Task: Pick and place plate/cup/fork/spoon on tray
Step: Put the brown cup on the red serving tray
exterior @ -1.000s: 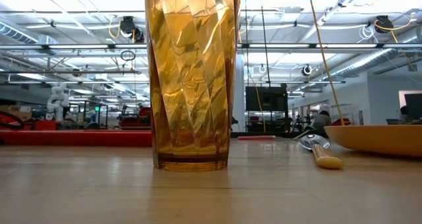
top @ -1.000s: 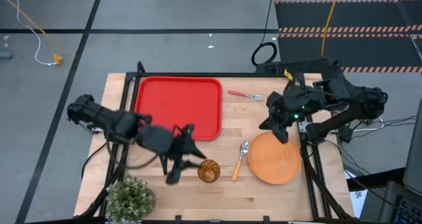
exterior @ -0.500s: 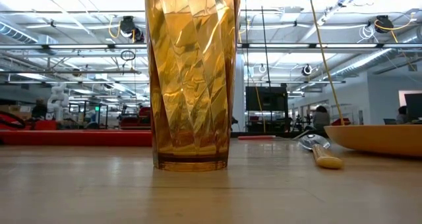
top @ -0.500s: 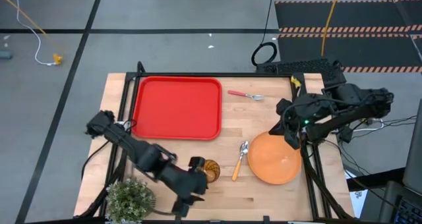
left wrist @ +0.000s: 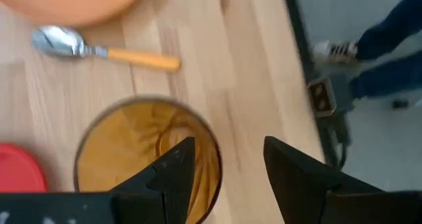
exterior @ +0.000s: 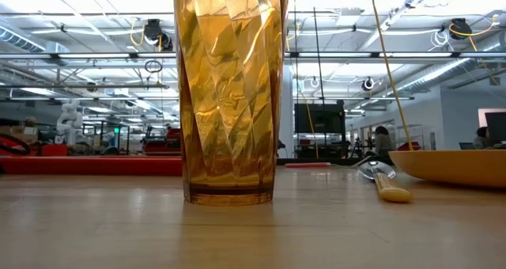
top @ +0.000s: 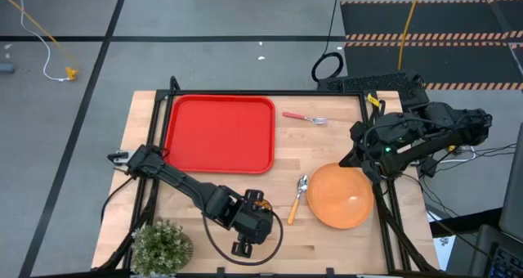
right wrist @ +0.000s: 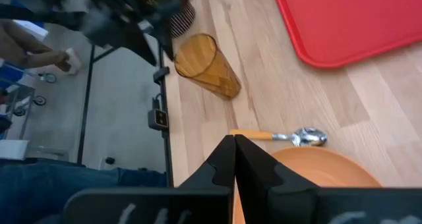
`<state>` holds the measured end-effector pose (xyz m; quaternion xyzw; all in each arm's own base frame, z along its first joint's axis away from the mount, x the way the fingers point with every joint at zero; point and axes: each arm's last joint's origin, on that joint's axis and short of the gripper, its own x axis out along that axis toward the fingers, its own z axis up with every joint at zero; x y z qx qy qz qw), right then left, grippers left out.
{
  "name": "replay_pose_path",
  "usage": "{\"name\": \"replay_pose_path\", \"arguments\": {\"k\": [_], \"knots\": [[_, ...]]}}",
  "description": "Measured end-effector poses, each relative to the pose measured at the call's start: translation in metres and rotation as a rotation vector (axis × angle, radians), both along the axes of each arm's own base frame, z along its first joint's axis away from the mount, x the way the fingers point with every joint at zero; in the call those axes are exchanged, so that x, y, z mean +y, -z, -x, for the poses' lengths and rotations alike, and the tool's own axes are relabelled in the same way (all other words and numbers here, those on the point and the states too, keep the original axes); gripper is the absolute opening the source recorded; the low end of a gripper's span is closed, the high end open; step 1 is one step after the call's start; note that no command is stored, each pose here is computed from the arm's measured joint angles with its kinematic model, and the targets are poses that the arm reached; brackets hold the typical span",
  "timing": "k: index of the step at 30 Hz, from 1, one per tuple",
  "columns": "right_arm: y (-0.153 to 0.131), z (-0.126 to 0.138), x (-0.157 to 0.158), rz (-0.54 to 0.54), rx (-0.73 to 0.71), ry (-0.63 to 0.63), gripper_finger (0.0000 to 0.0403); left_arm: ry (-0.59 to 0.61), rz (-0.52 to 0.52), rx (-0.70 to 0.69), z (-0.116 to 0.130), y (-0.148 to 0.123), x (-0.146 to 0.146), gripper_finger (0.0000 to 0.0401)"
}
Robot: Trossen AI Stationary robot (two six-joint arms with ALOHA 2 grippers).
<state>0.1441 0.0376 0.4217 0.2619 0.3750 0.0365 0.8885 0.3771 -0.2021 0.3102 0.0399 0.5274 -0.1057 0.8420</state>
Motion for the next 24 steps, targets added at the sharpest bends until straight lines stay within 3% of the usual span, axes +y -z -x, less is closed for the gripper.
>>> {"name": "replay_pose_path", "arguments": {"k": [11,24], "knots": [[-0.005,0.003,0.000,0.014,-0.065,-0.056,0.0000,0.037,-0.083,0.116,0.007,0.017,0.006,0.0184],[-0.009,0.000,0.001,0.016,-0.118,-0.065,0.0000,0.197,-0.214,0.100,0.006,0.040,0.007,0.0183]]}}
